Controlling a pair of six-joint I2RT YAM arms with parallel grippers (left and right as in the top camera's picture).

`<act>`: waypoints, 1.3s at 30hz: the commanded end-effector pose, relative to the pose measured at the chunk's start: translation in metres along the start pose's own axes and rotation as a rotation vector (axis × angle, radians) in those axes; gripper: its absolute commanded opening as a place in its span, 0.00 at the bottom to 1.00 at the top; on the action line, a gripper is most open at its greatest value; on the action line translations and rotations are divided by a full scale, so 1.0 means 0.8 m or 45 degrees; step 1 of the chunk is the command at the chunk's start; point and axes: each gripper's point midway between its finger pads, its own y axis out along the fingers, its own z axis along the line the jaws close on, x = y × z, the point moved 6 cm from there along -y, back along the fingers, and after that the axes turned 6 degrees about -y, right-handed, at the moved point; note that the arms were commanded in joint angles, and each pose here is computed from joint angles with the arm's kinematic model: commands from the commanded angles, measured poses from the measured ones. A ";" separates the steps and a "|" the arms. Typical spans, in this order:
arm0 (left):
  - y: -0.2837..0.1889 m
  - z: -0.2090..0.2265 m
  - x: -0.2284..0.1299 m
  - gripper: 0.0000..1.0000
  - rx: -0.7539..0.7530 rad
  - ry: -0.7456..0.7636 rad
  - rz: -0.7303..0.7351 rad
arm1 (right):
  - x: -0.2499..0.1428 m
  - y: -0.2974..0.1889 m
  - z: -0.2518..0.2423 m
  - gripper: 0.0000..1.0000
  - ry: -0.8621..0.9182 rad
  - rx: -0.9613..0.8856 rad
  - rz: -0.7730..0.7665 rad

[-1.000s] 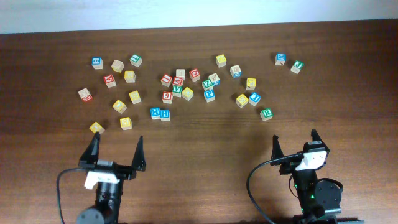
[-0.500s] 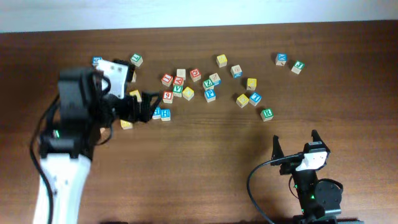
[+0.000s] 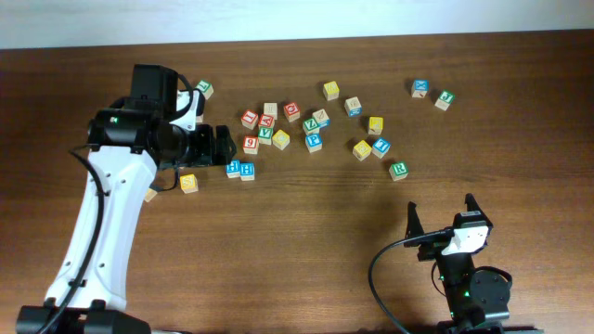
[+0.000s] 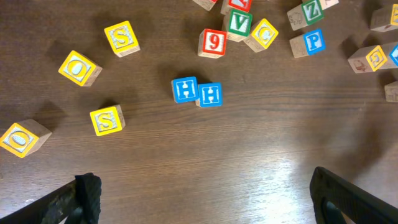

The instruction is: Spell out RSS

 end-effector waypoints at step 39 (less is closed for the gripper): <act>0.119 0.017 -0.016 0.80 0.046 -0.086 0.405 | -0.003 0.000 -0.003 0.98 0.013 -0.019 0.006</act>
